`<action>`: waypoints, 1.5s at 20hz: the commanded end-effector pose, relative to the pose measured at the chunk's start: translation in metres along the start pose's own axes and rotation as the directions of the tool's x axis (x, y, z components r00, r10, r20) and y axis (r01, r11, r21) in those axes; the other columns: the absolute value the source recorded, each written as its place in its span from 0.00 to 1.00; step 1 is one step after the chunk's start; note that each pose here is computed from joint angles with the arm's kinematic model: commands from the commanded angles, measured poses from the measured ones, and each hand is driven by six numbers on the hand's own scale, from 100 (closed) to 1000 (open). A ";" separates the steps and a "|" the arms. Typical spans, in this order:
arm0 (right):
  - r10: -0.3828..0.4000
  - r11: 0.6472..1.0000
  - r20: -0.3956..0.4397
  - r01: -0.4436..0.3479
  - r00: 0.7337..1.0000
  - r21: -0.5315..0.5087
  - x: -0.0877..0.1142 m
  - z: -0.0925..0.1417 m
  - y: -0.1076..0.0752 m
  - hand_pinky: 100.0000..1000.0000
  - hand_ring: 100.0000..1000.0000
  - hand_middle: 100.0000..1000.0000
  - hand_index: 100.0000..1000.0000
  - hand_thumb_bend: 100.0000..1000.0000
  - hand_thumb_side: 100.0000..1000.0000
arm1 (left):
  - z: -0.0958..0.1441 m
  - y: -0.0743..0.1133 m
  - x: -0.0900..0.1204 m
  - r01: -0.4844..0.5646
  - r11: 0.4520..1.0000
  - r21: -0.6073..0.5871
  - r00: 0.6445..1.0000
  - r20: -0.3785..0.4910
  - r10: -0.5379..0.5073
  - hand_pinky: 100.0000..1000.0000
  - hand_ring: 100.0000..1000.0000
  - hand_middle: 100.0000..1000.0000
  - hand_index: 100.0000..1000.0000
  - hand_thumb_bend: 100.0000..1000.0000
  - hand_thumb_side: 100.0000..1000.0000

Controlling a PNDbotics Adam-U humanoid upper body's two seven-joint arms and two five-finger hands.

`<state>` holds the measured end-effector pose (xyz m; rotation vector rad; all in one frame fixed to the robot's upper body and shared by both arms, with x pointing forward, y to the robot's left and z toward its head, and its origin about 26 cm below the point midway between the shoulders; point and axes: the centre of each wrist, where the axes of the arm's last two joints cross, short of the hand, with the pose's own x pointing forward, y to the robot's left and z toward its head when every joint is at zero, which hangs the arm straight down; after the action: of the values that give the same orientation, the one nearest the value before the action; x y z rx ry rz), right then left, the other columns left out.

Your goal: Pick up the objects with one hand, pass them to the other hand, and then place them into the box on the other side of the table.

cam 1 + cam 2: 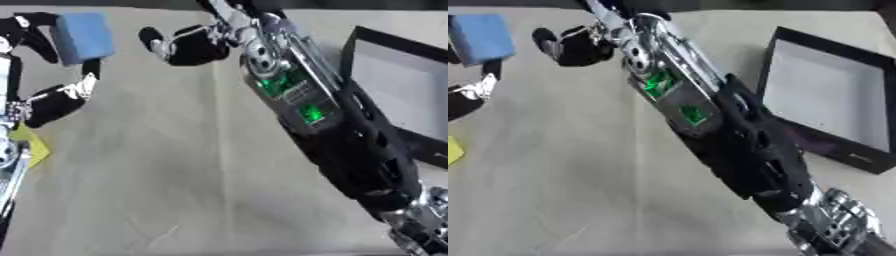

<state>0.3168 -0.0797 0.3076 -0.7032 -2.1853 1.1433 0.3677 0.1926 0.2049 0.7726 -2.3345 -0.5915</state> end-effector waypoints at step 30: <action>-0.023 0.985 0.028 0.018 0.999 0.169 -0.006 -0.015 0.039 0.81 0.75 0.76 0.88 0.33 0.00 | 0.004 -0.021 0.016 -0.115 0.991 -0.063 0.987 0.102 0.121 0.55 0.32 0.25 0.35 0.00 0.00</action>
<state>0.3401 -0.0589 0.2744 -0.5796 -2.0658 1.3157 0.3655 0.1704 0.1883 0.5974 -2.3837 -0.6545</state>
